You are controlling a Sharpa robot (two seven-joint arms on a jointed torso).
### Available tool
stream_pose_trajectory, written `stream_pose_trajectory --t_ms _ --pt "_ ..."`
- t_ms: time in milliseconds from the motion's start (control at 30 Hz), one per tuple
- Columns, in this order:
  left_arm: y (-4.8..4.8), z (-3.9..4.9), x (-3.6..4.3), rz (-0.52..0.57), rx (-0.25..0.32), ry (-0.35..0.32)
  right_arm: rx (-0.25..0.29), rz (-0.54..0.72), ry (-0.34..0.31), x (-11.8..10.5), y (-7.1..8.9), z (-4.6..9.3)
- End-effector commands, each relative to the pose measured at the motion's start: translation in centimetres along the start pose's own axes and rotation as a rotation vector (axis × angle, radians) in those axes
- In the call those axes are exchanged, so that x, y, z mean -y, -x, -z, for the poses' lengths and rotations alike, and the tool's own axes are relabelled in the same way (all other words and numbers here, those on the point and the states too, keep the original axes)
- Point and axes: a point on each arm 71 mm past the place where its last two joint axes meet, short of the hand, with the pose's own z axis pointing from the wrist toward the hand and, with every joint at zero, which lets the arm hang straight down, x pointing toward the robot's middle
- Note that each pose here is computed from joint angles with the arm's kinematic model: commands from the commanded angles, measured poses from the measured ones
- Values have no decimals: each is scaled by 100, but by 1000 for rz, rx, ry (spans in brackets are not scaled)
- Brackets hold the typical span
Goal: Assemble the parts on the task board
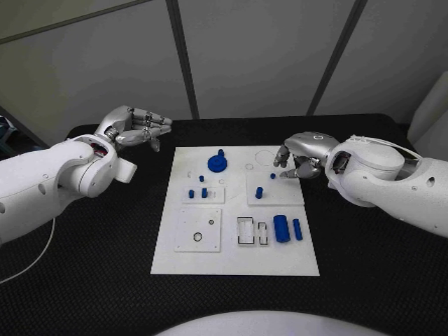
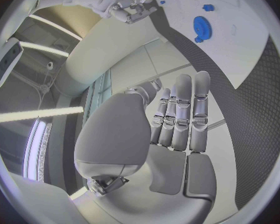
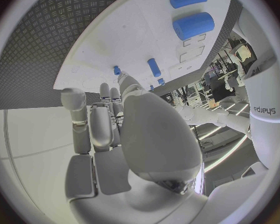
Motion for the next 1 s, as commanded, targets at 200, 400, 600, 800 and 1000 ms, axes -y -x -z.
stream_pose_trajectory --t_ms 200,400,600,800,1000 --pt "33 0 61 248 89 -58 -15 92 -5 -83 -62 -70" --pt "38 -7 62 275 109 -63 -17 89 5 -128 -101 -115" --pt "14 -22 63 286 105 -64 -27 89 6 -124 -131 -172" --pt "-21 -42 66 292 97 -62 -45 87 17 -152 -156 -219" --pt "-32 -46 67 293 95 -59 -60 86 22 -167 -173 -236"
